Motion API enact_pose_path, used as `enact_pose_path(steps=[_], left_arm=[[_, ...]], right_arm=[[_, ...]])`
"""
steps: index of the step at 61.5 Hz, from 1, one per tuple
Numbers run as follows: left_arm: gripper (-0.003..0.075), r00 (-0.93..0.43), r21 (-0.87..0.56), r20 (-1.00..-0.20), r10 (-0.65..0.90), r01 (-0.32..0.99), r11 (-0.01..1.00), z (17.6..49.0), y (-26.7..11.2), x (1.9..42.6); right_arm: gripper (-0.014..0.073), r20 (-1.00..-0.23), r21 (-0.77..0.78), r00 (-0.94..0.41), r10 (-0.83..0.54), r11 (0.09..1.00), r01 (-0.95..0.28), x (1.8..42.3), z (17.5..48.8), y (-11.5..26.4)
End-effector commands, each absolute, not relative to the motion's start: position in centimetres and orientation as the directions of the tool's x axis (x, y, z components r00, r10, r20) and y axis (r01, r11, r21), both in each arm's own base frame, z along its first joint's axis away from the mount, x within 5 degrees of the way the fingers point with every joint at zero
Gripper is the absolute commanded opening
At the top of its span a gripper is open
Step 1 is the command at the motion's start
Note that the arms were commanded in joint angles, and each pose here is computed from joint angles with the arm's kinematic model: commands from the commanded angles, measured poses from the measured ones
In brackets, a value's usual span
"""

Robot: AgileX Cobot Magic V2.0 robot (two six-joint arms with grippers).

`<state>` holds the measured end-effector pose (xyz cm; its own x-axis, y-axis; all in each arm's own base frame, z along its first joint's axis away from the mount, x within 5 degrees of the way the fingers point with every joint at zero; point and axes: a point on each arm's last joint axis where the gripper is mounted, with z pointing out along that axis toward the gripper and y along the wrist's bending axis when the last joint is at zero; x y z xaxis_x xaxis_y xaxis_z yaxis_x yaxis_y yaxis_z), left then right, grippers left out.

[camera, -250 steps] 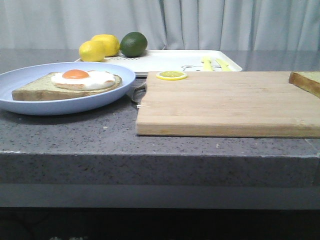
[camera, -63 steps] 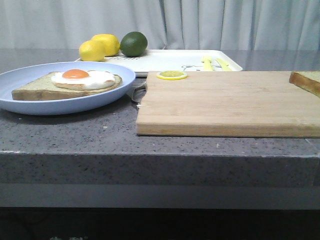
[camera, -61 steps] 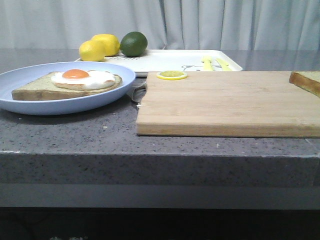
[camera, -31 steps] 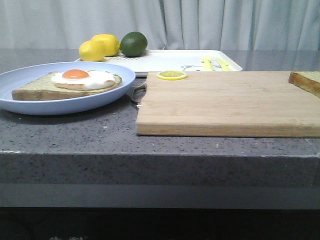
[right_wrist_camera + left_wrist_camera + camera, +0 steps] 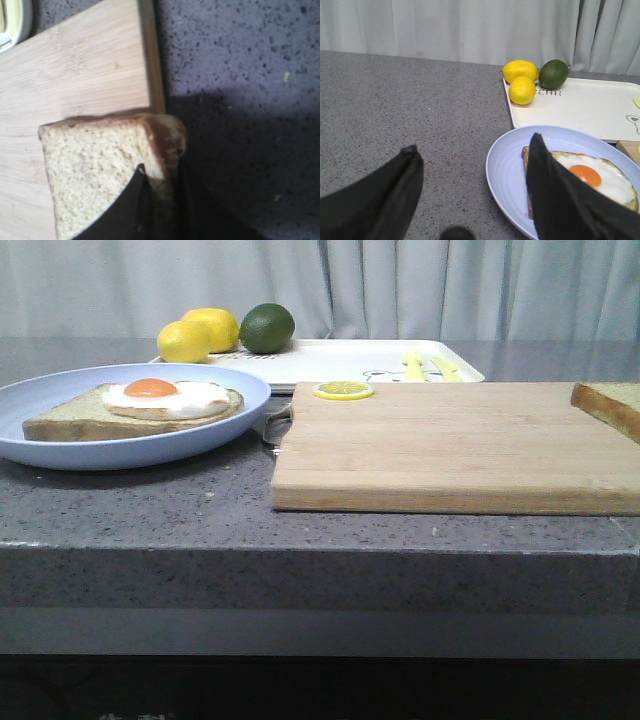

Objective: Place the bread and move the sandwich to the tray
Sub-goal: 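Grasp the bread slice edge with the right gripper and lift, then carry the bread slice with the right gripper over the egg toast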

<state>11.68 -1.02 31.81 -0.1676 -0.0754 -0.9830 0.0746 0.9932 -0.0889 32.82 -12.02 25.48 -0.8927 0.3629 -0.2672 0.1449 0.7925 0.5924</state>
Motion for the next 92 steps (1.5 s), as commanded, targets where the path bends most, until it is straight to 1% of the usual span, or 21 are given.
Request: enact_pose_path(steps=[1, 12, 21, 24, 34, 39, 44, 51, 55, 59, 65, 71, 73, 77, 84, 87, 92], left_arm=[[0.0438, -0.064, -0.097, -0.994, -0.092, 0.078, 0.992, 33.6, -1.0, 11.8], [0.0438, -0.064, -0.097, -0.994, -0.092, 0.078, 0.992, 33.6, -1.0, 11.8], [0.0438, -0.064, -0.097, -0.994, -0.092, 0.078, 0.992, 33.6, -1.0, 11.8], [0.0438, -0.064, -0.097, -0.994, -0.092, 0.078, 0.992, 33.6, -1.0, 11.8], [0.0438, -0.064, -0.097, -0.994, -0.092, 0.078, 0.992, 33.6, -1.0, 11.8], [0.0438, -0.064, -0.097, -0.994, -0.092, 0.078, 0.992, 33.6, -1.0, 11.8], [0.0438, -0.064, -0.097, -0.994, -0.092, 0.078, 0.992, 33.6, -1.0, 11.8], [0.0438, -0.064, -0.097, -0.994, -0.092, 0.078, 0.992, 33.6, -1.0, 11.8], [0.0438, -0.064, -0.097, -0.994, -0.092, 0.078, 0.992, 33.6, -1.0, 11.8], [0.0438, -0.064, -0.097, -0.994, -0.092, 0.078, 0.992, 33.6, -1.0, 11.8], [0.0438, -0.064, -0.097, -0.994, -0.092, 0.078, 0.992, 33.6, -1.0, 11.8], [0.0438, -0.064, -0.097, -0.994, -0.092, 0.078, 0.992, 33.6, -1.0, 11.8], [0.0438, -0.064, -0.097, -0.994, -0.092, 0.078, 0.992, 33.6, -1.0, 11.8], [0.0438, -0.064, -0.097, -0.994, -0.092, 0.078, 0.992, 33.6, -1.0, 11.8], [0.0438, -0.064, -0.097, -0.994, -0.092, 0.078, 0.992, 33.6, -1.0, 11.8], [0.0438, -0.064, -0.097, -0.994, -0.092, 0.078, 0.992, 33.6, -1.0, 11.8], [0.0438, -0.064, -0.097, -0.994, -0.092, 0.078, 0.992, 33.6, -1.0, 11.8]], right_arm=[[-0.0061, -0.351, 0.632, -0.86, 0.371, 0.772, 0.075, 32.1, 29.2, -11.2], [-0.0061, -0.423, 0.655, -0.816, 0.394, 0.756, 0.025, 31.0, 32.4, -10.2], [-0.0061, -0.44, 0.713, -0.78, 0.445, 0.702, -0.002, 30.2, 34.6, -9.1], [-0.0061, -0.441, 0.739, -0.774, 0.455, 0.673, -0.025, 30.1, 35.2, -8.7], [-0.0061, -0.418, 0.838, -0.766, 0.489, 0.533, -0.117, 30.7, 36.7, -6.3], [-0.0061, -0.419, 0.857, -0.774, 0.475, 0.489, -0.164, 31.4, 37.2, -4.0], [-0.0061, -0.431, 0.859, -0.781, 0.452, 0.472, -0.2, 32.1, 37.4, -1.2], [-0.0058, -0.453, 0.856, -0.786, 0.421, 0.452, -0.251, 32.9, 37.6, 4.1], [-0.0058, -0.452, 0.863, -0.791, 0.412, 0.426, -0.271, 33.1, 37.7, 7.1], [-0.0058, -0.433, 0.88, -0.803, 0.408, 0.386, -0.278, 33.2, 37.6, 9.8], [-0.0058, -0.38, 0.912, -0.832, 0.403, 0.314, -0.264, 33.1, 37.1, 13.6], [-0.0058, -0.316, 0.939, -0.864, 0.393, 0.257, -0.226, 32.9, 36.2, 17.1], [-0.0058, -0.279, 0.952, -0.875, 0.396, 0.235, -0.197, 32.9, 35.6, 18.6], [-0.0058, -0.221, 0.967, -0.879, 0.423, 0.215, -0.139, 33.2, 34.4, 20.5], [-0.0058, -0.134, 0.979, -0.869, 0.477, 0.197, -0.043, 33.9, 32.5, 22.6], [-0.0058, -0.115, 0.98, -0.866, 0.488, 0.2, -0.017, 34.1, 31.6, 23.2], [-0.0058, -0.112, 0.976, -0.867, 0.485, 0.217, -0.005, 34.6, 30.2, 23.8]])
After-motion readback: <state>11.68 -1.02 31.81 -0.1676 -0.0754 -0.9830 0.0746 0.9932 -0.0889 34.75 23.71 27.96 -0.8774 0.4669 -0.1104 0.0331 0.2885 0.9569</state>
